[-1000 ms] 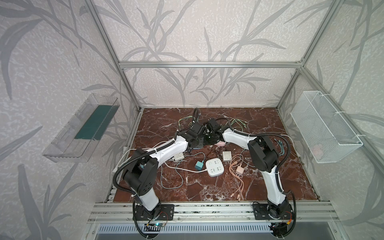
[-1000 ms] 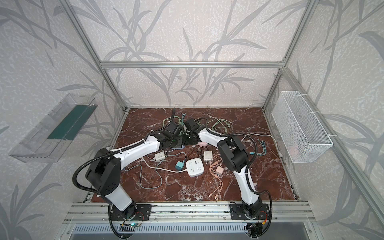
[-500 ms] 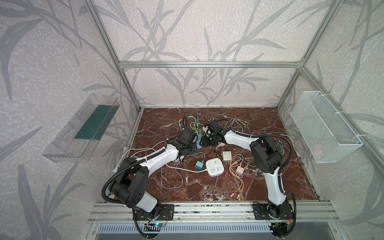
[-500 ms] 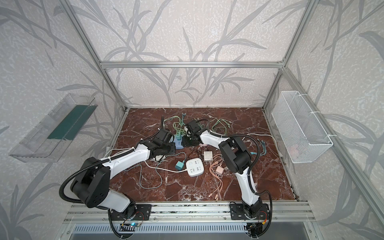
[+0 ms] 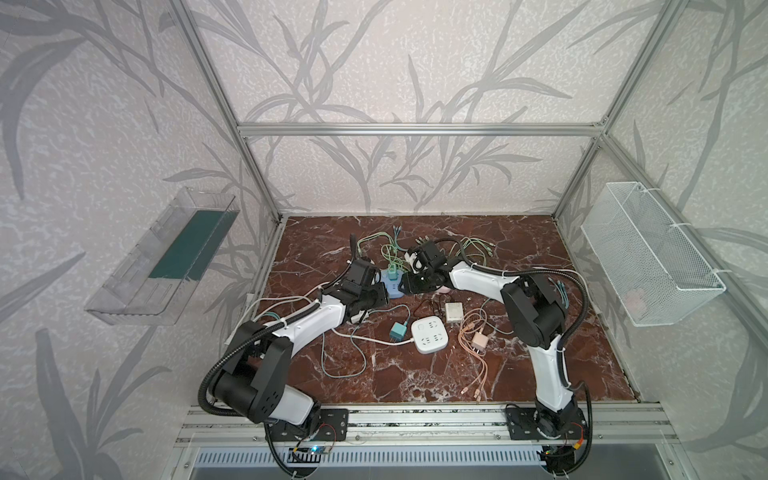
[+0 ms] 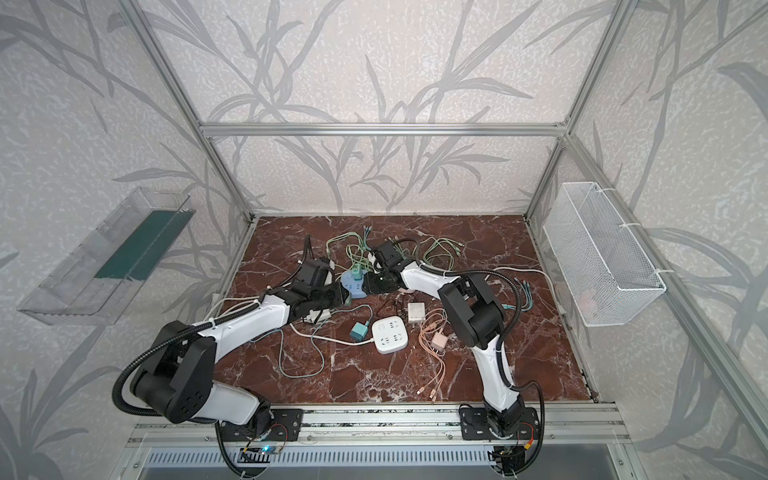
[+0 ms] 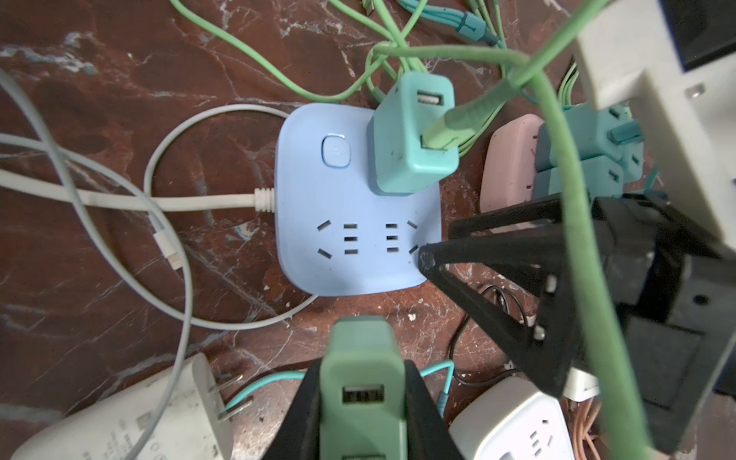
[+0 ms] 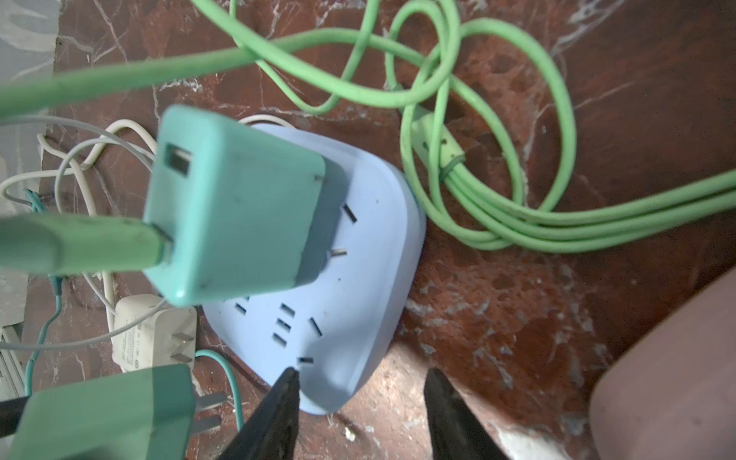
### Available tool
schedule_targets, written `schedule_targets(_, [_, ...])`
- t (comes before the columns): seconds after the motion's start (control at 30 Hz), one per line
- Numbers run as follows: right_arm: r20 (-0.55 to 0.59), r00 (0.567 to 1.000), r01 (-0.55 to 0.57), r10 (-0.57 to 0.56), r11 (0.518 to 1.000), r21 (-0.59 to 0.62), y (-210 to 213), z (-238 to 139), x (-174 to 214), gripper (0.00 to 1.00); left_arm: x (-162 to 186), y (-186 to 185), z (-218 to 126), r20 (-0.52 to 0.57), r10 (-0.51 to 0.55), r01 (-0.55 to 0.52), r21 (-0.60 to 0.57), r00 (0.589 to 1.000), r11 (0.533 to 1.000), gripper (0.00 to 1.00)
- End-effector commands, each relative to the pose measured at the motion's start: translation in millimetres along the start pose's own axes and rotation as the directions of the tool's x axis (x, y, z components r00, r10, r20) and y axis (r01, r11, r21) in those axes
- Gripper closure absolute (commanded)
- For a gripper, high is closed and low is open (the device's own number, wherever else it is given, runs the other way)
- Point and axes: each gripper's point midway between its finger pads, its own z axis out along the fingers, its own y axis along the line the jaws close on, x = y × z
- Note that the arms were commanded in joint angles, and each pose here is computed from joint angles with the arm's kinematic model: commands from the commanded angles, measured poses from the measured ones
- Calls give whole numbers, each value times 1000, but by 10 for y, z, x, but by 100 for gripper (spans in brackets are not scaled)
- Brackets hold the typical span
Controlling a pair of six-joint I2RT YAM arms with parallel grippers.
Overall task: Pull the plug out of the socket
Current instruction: 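Pull the light-green charger out of the blue strip with the left gripper, then lower the light-green charger onto the table and open the left gripper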
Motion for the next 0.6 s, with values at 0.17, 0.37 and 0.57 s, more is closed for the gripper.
schedule_targets(0.17, [31, 999, 39, -38, 999, -29, 149, -186, -78, 48, -30, -75, 90, -18, -27, 29, 107, 999, 994, 79])
schedule_targets(0.37, [29, 999, 39, -39, 999, -20, 129, -190, -64, 48, 16, -128, 56, -39, 39, -34, 126, 998, 992, 76])
schedule_targets(0.57, [29, 999, 36, -35, 999, -23, 135, -177, -68, 48, 46, -96, 45, -62, 116, -114, 41, 991, 993, 74])
